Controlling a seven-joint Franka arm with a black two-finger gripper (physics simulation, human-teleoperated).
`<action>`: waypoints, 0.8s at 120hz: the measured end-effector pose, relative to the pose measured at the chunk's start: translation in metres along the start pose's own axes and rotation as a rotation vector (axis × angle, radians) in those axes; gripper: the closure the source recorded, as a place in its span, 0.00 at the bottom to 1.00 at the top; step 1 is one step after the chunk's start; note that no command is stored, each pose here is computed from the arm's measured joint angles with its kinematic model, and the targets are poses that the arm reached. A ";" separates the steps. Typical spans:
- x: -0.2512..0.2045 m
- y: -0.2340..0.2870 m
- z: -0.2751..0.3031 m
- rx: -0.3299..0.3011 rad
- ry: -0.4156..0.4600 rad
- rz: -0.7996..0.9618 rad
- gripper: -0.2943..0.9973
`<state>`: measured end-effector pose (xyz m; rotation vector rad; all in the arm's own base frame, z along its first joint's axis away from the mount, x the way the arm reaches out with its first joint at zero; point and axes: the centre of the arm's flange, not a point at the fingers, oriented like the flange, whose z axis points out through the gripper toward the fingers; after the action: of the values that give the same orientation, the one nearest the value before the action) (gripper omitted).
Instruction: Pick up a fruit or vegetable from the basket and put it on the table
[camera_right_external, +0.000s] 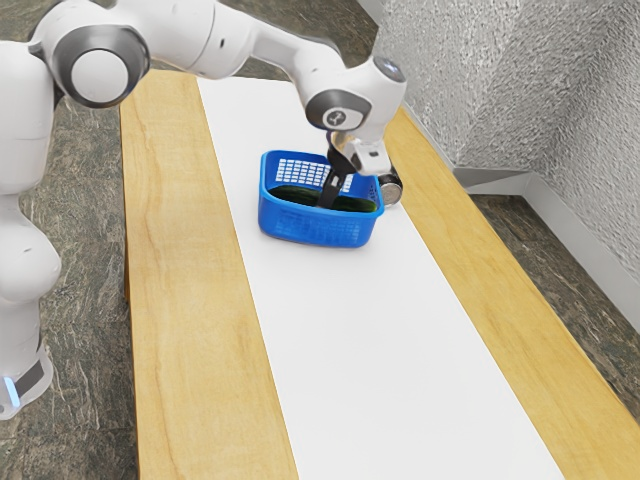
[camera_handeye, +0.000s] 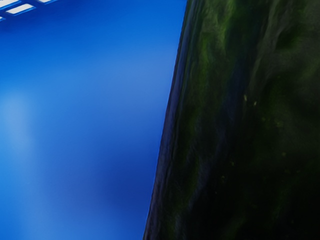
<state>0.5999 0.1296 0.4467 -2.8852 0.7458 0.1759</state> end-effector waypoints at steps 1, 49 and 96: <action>0.000 0.000 0.000 -0.001 0.000 0.000 0.23; 0.004 0.000 0.014 -0.036 0.006 0.004 0.44; -0.019 0.009 -0.044 0.021 -0.007 -0.064 0.65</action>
<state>0.5819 0.1234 0.4914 -2.8827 0.6490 0.1697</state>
